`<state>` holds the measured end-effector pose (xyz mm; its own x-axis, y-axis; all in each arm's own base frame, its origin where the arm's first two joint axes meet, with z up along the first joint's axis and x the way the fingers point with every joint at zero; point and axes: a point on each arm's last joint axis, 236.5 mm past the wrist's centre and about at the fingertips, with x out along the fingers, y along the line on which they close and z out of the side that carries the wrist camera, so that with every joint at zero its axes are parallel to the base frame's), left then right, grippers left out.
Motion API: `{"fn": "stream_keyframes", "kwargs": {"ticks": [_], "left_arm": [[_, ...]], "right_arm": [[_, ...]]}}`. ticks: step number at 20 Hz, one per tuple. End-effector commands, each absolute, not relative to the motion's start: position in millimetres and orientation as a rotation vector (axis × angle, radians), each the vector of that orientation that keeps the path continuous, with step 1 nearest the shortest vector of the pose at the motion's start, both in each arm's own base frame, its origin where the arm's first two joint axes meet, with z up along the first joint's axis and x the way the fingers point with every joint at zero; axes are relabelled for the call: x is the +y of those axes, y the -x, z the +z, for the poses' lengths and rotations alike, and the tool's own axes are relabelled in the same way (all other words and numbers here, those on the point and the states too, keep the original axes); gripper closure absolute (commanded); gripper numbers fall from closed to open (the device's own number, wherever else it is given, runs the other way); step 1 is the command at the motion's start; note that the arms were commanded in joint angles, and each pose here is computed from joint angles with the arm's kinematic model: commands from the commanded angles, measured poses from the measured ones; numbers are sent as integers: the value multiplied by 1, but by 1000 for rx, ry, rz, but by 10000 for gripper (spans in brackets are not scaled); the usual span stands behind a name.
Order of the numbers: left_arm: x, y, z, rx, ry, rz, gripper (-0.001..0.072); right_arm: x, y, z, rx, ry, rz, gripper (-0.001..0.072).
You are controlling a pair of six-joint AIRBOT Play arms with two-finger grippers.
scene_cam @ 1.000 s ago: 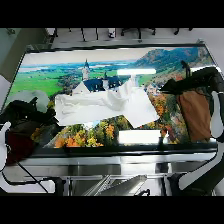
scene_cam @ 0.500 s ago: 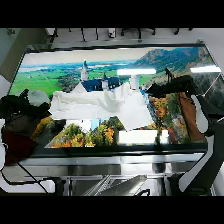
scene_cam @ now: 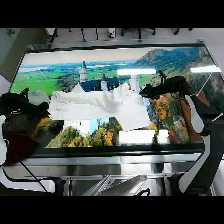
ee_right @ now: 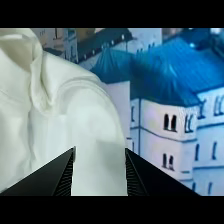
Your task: Fold the shirts.
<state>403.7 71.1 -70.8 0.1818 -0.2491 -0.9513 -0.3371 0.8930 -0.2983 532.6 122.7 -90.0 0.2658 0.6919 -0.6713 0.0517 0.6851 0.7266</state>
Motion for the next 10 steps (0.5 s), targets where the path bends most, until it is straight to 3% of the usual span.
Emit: {"fn": "stream_keyframes", "kwargs": {"ticks": [1, 10], "left_arm": [[65, -405, -75, 1461, 500, 38, 694], [63, -416, -73, 1444, 485, 15, 694]], "right_arm": [[117, -541, -92, 1235, -728, 426, 348], [115, -522, -104, 1369, -748, 365, 348]]}}
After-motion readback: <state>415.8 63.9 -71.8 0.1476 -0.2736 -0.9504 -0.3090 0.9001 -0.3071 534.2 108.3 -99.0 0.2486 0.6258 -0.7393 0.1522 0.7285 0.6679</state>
